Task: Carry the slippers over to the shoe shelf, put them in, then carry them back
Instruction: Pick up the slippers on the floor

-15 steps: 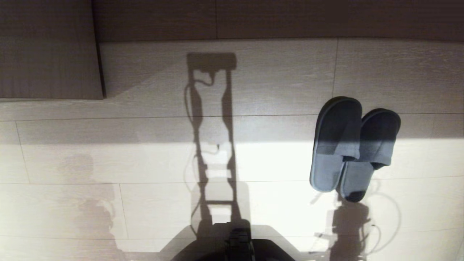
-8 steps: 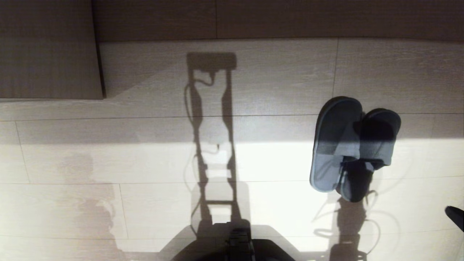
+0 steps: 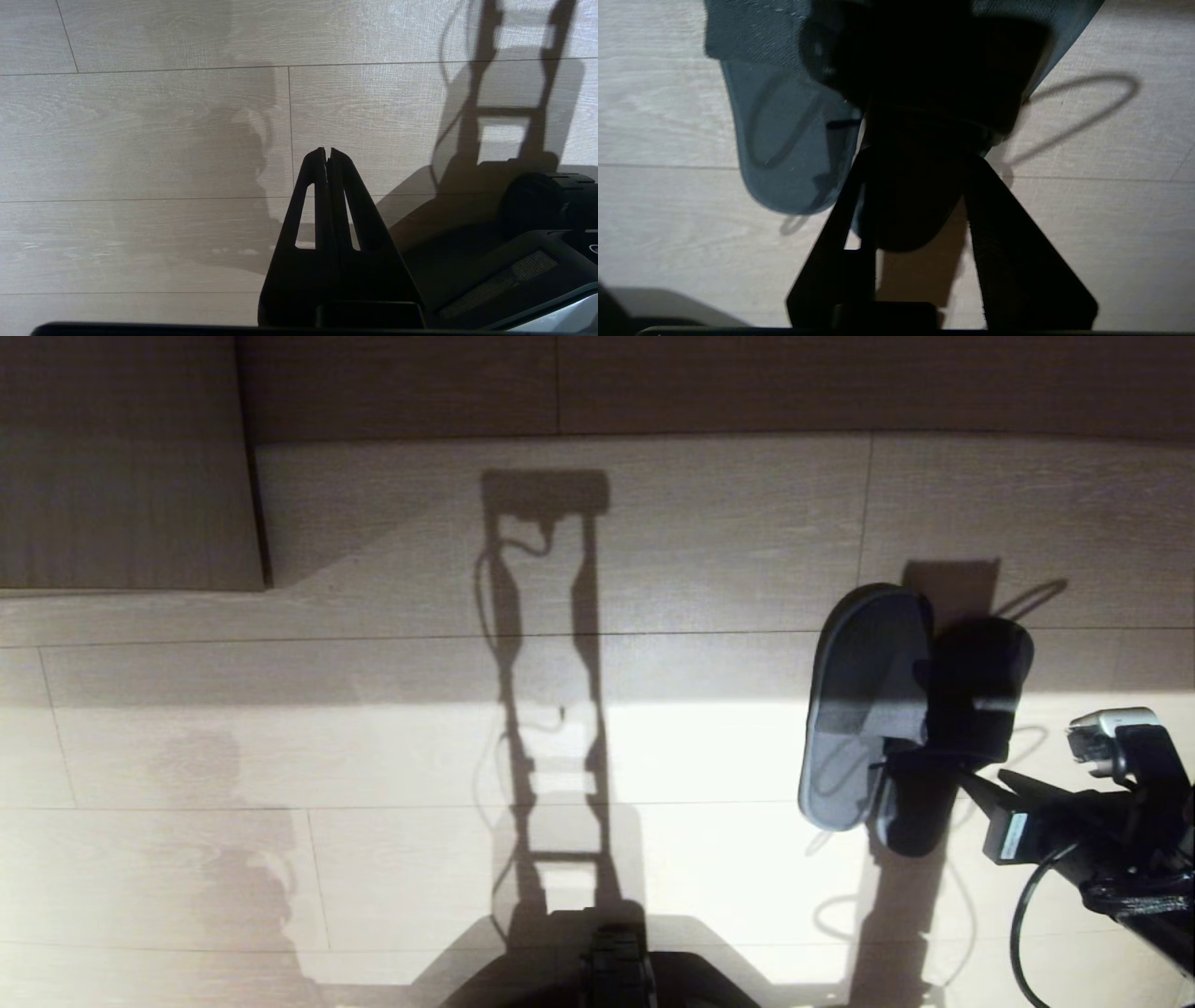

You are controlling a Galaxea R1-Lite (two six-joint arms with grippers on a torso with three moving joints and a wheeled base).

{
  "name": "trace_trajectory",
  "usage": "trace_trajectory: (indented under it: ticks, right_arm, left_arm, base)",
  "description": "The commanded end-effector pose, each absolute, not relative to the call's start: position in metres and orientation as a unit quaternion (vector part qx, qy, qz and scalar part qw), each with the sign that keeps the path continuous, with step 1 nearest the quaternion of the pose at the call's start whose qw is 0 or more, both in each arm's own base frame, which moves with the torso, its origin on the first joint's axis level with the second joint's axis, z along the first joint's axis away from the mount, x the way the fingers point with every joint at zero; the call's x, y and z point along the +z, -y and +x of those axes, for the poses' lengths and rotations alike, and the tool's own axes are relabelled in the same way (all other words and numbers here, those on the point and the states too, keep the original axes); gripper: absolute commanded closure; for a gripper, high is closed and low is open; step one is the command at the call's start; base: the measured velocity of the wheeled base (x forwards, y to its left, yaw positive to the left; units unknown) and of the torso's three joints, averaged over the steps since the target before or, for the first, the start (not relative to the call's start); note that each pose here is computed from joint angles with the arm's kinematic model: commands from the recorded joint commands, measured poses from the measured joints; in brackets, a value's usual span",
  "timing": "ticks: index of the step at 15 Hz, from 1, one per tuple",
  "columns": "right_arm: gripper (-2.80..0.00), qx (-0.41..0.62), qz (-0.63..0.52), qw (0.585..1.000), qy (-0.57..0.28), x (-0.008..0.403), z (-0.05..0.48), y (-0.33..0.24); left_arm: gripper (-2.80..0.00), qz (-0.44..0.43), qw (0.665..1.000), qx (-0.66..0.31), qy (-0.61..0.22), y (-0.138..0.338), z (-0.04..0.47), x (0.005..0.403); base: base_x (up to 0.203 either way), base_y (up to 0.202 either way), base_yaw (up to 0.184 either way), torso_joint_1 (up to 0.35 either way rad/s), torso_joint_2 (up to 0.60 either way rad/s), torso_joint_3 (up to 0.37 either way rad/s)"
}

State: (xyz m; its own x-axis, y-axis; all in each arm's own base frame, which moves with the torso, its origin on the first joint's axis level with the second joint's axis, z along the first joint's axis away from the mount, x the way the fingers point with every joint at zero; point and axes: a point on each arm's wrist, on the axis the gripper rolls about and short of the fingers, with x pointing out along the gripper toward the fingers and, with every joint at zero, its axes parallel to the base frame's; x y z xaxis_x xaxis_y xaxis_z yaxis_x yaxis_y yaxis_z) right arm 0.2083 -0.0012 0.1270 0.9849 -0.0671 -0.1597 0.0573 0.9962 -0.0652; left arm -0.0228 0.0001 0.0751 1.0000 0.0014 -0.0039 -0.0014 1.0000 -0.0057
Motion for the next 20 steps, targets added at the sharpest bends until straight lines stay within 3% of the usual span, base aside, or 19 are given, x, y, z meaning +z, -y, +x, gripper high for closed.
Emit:
trace_trajectory:
  ticks: [1, 20]
  right_arm:
    - [-2.8, -0.034, -0.037, 0.993, -0.105, 0.102, 0.229, 0.001]
    - [-2.8, -0.013, -0.049, 0.999, -0.011, 0.111, 0.278, -0.021]
  left_arm:
    - [0.0, -0.003, 1.0, 0.002, -0.002, 0.0, -0.023, 0.075]
    - [0.0, -0.003, 1.0, 0.001, -0.002, 0.0, -0.023, 0.075]
  base:
    - [0.0, 0.0, 0.0, 0.0, 0.0, 0.0]
    - [0.0, 0.0, 0.0, 0.0, 0.0, 0.0]
